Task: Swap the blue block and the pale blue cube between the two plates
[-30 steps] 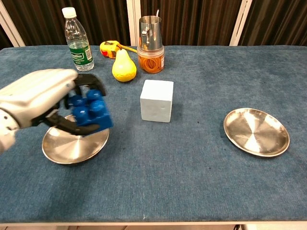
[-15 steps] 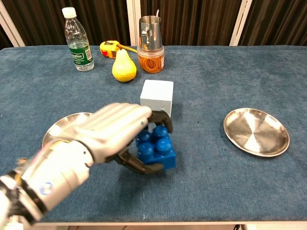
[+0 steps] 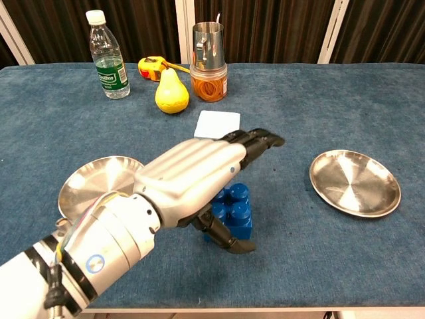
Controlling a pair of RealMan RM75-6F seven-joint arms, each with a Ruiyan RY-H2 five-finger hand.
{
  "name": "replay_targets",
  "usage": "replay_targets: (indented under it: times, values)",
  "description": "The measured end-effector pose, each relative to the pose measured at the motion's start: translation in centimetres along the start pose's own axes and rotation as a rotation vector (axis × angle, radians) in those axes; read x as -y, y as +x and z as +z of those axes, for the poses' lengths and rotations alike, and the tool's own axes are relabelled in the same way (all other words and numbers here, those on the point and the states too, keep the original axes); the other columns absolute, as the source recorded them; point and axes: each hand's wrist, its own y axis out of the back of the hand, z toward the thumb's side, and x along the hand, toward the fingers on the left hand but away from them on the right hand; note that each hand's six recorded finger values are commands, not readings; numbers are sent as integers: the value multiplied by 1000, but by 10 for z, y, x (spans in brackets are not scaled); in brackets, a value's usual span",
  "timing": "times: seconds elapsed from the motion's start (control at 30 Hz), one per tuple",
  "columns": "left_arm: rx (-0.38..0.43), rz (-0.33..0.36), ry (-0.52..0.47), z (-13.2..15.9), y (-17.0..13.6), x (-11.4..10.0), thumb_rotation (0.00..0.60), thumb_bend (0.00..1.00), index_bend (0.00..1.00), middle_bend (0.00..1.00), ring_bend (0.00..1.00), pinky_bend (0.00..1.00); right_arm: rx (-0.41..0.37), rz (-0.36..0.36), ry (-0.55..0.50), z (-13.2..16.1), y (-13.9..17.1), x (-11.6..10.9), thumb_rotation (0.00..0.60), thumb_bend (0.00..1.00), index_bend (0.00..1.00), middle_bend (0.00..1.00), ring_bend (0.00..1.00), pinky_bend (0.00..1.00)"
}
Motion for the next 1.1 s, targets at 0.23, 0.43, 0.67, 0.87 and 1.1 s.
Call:
replay_targets:
  times: [0.23, 0.43, 0.67, 0.87, 1.1]
  values:
    - [12, 135, -22, 5, 22, -47, 600, 29, 43, 0, 0, 152, -1, 11, -9, -2, 1, 0, 527, 132, 0, 0, 0, 0]
    - [-76, 181, 25, -30, 56, -64, 600, 39, 43, 0, 0, 86, -6, 23, -17, -3, -1, 0, 527, 133, 0, 0, 0, 0]
    - [-153, 112, 39, -57, 81, -49, 600, 41, 43, 14, 0, 62, -10, 34, -31, -6, -2, -1, 527, 132, 0, 0, 0, 0]
    - [-205, 51, 68, -74, 95, -32, 600, 43, 49, 29, 11, 61, -17, 29, -46, -7, -1, -4, 528, 133, 0, 0, 0, 0]
    - [-250, 25, 22, -84, 100, -24, 600, 80, 317, 392, 406, 130, -22, 20, -55, -9, 2, -7, 527, 133, 0, 0, 0, 0]
